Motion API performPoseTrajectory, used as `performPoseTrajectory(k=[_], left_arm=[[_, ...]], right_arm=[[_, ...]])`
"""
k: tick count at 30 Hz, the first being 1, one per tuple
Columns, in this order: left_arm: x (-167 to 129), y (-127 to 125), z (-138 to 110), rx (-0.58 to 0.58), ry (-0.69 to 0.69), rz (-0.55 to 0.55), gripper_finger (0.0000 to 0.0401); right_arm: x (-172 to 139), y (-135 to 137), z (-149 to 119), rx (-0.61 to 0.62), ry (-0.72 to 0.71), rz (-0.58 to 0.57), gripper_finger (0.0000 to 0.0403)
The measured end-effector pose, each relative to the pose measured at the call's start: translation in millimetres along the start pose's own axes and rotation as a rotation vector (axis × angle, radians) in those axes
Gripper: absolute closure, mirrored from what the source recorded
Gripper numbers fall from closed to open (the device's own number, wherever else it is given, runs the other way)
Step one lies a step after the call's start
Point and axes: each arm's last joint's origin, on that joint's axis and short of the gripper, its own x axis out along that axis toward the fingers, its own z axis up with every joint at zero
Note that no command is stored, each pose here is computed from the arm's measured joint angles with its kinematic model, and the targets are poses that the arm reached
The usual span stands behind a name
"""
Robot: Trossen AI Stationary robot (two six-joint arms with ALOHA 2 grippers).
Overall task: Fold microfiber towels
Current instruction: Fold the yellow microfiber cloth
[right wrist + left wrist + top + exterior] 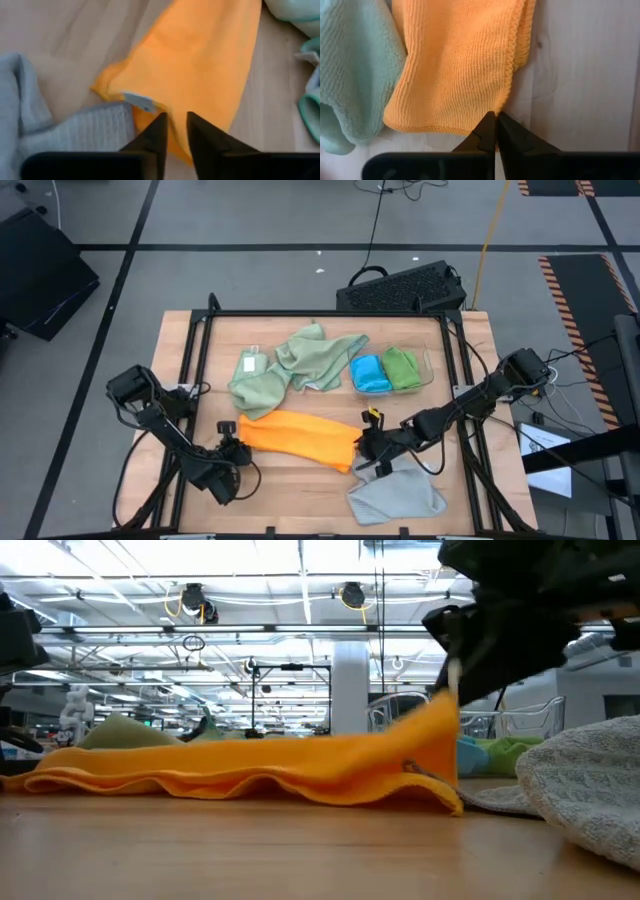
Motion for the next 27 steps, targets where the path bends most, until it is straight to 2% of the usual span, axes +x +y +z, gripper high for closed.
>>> performPoseTrajectory(k=[5,9,15,19,23,27], left_arm=[[-1,-1,-1,-0.025,-0.005,-0.004,0.0396],[-1,-1,-1,-0.043,-0.011,-0.002,0.0391],[-1,-1,0,-0.061,-0.025,0.007,0.0395],[0,-1,1,-0.107,-0.052,0.015,0.0394],[-1,-1,1,-0.134,-0.055,0.016,0.0395],[-1,-1,1,-0.143,-0.059,0.016,0.0394]], right_arm=[[-7,20,-5,-0.067,0.017,-0.008,0.0262],[-12,37,-1,-0.086,-0.038,0.088,0.023],[4,50,12,0.018,-0.206,0.143,0.0241],[25,61,4,-0.009,-0.199,0.124,0.0248],[37,69,-7,-0.075,-0.171,0.007,0.0244],[47,67,-12,-0.054,-0.14,-0.014,0.0245]])
